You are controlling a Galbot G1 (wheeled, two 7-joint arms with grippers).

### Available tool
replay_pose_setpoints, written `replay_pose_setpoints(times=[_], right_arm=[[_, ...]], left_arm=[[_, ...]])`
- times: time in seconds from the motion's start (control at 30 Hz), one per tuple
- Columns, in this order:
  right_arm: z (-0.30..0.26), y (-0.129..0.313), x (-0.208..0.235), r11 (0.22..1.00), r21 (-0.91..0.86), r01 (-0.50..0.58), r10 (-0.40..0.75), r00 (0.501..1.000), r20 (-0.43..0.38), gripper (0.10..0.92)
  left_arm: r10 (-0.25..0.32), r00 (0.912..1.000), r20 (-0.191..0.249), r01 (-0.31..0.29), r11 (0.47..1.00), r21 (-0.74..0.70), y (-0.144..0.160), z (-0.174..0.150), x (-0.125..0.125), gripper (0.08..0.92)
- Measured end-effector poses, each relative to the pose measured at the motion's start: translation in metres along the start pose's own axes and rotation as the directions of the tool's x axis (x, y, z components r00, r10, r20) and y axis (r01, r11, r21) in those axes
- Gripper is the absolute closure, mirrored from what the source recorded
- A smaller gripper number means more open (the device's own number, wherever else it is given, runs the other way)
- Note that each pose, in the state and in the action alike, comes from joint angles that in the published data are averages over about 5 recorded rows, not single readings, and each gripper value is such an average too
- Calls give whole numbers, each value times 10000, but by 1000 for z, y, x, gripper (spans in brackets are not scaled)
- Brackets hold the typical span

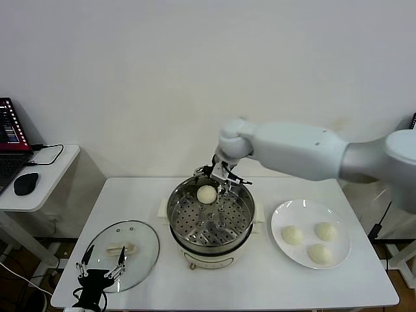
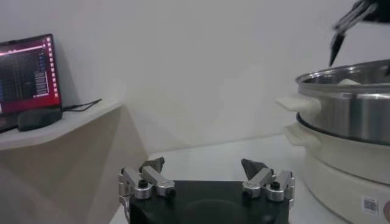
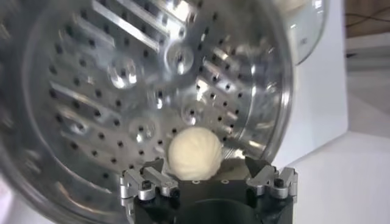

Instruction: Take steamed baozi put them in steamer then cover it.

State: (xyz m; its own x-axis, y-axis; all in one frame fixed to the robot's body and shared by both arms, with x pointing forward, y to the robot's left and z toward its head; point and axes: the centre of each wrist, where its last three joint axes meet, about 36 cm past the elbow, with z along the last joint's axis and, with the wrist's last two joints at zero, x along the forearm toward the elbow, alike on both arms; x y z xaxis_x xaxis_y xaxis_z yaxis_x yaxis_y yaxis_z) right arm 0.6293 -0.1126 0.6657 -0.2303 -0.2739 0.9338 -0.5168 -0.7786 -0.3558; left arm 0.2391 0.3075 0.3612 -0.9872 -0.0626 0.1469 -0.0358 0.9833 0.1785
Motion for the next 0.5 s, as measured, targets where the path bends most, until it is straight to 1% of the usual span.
replay_pose_setpoints(times=[0.1,0.2,0.37,0.5], right_arm=[[7,26,18,9913,-1313,49,-97,9993,-364,200],[15,59,31,9662,-2577,103,-290,9972,-688,200],[29,117,47,9028,-4301,52,-590,9920,-1118,200],[40,164,47,8474,-5309,70,-940,9861,-1371,200]], left_arm=[[30,10000,60,-30,10000,6,-1,-2,-1,177],[61,9999,107,-60,10000,-21,0,-4,-3,177],[99,9998,142,-98,9999,-74,1,-6,-5,177],[74,9998,178,-72,9999,-100,3,-8,-6,177]])
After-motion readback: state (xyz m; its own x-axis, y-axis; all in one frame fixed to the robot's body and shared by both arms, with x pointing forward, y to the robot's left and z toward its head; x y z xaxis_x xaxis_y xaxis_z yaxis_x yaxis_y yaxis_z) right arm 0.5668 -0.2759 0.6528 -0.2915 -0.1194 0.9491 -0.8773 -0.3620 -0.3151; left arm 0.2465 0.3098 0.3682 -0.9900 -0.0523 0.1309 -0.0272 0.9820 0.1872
